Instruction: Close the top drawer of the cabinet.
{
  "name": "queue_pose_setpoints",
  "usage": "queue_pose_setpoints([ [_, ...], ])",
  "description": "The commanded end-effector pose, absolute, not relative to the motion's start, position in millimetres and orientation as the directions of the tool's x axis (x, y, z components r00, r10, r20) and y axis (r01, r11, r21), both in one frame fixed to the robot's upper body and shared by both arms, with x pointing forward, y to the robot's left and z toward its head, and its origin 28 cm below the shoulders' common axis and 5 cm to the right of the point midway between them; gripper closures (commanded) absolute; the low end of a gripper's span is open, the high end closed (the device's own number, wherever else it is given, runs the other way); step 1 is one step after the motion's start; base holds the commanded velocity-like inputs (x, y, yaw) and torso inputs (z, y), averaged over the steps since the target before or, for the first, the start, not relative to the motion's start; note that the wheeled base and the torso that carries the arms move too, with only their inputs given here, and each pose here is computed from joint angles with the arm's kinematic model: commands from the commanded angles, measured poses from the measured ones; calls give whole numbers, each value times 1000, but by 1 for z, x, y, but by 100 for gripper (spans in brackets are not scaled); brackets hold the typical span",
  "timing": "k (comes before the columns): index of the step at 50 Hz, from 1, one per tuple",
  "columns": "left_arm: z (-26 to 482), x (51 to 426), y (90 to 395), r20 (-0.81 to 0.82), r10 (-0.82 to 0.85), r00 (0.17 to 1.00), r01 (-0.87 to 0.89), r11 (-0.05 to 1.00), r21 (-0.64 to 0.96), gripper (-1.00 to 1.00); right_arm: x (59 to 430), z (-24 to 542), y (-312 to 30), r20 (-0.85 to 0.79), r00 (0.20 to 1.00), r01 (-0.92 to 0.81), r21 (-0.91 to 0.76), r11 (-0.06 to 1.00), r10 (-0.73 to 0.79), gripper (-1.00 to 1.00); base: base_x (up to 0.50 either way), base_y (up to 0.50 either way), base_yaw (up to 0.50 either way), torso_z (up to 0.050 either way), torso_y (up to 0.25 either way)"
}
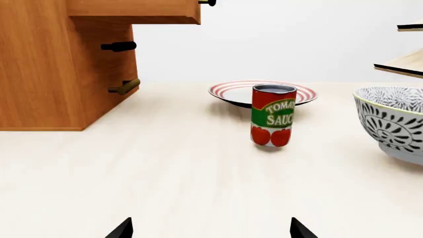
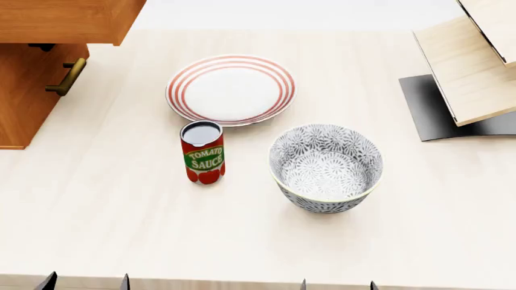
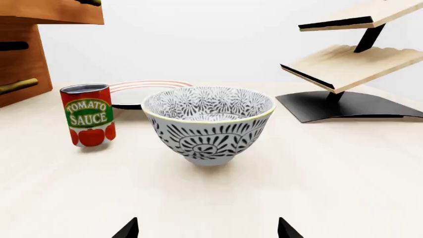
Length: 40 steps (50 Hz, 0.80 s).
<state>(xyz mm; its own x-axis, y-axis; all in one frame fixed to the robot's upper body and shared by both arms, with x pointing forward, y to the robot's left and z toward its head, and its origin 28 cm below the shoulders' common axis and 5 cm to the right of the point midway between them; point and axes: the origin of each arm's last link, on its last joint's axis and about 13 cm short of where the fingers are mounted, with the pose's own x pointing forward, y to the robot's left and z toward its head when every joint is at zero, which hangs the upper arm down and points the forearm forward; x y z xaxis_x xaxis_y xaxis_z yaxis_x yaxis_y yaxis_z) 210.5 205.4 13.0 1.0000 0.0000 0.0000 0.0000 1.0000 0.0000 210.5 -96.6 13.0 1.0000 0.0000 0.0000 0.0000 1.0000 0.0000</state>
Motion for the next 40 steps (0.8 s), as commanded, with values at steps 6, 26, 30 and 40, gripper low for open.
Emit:
queue_pose_setpoints([
  [6, 17, 202, 209, -35, -30, 999, 28, 999, -44, -100, 207, 15, -96, 16, 1000, 16, 3, 1000, -16, -100, 0, 0, 0, 0, 0],
  [26, 116, 199, 208, 142, -39, 989, 42, 999, -19, -100, 205, 95, -90, 75, 997, 10, -11, 1000, -9, -100, 0, 0, 0, 0, 0],
  [30, 149, 198, 209, 204, -47, 978, 56, 998, -36, -100, 203, 128, -87, 137, 990, 26, -27, 999, -22, -100, 0, 0, 0, 0, 0],
  [40, 179, 198, 213, 270, -42, 962, 51, 998, -27, -100, 200, 166, -87, 224, 973, 63, -40, 997, -53, -100, 0, 0, 0, 0, 0],
])
